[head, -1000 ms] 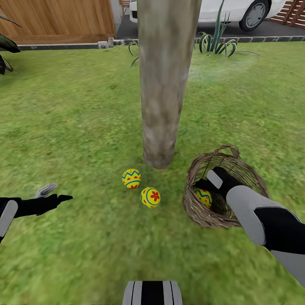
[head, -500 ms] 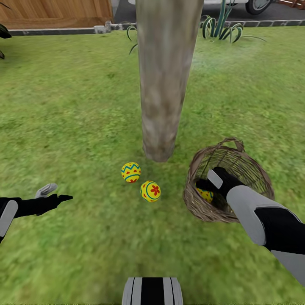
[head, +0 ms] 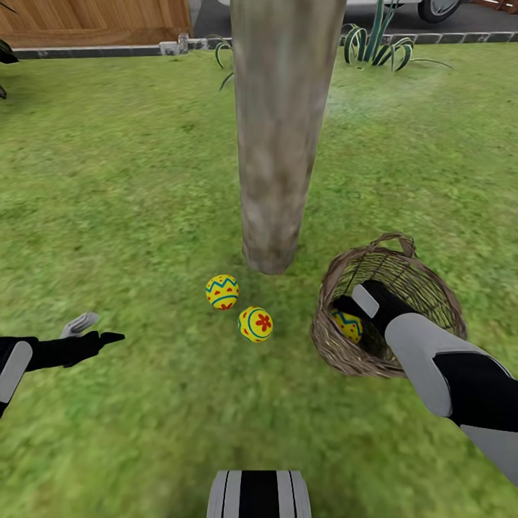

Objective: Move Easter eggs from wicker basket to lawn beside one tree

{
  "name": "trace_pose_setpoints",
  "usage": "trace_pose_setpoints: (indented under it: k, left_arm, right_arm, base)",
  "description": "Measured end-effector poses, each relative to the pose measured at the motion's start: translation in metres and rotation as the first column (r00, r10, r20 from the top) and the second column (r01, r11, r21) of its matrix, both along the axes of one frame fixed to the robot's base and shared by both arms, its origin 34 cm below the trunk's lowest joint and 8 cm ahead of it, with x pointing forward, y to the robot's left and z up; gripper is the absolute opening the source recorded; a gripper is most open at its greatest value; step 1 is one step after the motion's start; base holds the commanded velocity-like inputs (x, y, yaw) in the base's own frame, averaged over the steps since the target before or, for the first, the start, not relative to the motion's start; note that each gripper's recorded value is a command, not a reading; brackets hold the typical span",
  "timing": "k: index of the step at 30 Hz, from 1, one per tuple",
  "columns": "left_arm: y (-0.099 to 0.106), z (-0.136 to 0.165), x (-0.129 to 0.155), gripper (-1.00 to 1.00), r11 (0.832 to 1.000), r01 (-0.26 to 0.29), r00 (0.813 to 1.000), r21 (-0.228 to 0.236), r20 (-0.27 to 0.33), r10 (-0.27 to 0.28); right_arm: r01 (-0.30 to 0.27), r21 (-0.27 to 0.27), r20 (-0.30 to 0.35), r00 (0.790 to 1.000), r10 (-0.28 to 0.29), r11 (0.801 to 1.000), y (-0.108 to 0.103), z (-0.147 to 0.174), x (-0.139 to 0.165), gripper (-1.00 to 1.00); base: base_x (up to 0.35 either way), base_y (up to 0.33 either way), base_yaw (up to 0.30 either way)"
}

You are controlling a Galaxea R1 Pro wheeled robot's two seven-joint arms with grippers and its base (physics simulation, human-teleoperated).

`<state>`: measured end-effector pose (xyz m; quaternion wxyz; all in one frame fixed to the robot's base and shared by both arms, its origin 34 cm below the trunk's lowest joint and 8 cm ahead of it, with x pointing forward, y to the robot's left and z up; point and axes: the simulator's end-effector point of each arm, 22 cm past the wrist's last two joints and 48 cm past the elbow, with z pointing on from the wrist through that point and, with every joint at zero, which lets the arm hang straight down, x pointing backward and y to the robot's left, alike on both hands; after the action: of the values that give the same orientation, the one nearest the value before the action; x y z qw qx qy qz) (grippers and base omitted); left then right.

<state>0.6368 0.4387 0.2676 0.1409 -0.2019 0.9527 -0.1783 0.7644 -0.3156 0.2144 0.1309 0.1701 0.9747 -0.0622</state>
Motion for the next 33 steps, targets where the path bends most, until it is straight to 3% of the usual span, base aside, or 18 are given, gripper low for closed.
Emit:
trace_pose_setpoints:
  k: [21, 26, 27, 33]
  left_arm:
    - [0.000, -0.044, -0.022, 1.00, 1.000, -0.007, 0.997, -0.006, -0.083, 0.006]
    - [0.000, -0.055, -0.028, 1.00, 1.000, -0.008, 0.995, -0.007, -0.104, 0.007]
    - [-0.001, -0.055, -0.028, 1.00, 1.000, -0.008, 0.994, -0.008, -0.105, 0.008]
    - [-0.001, -0.055, -0.028, 1.00, 1.000, -0.009, 0.995, -0.009, -0.104, 0.008]
  right_arm:
    - [0.002, -0.005, -0.076, 0.997, -0.002, 1.000, -0.002, -0.052, -0.027, 1.00]
    - [0.033, 0.031, -0.064, 0.997, -0.031, 0.999, 0.005, -0.061, -0.023, 1.00]
    - [0.025, 0.023, -0.074, 0.997, -0.023, 0.999, 0.003, -0.063, -0.027, -1.00]
    - [0.016, 0.015, -0.079, 0.997, -0.014, 1.000, 0.003, -0.064, -0.029, -1.00]
  base:
    - [0.000, 0.000, 0.000]
    - [0.000, 0.000, 0.000]
    - [0.000, 0.000, 0.000]
    - [0.000, 0.000, 0.000]
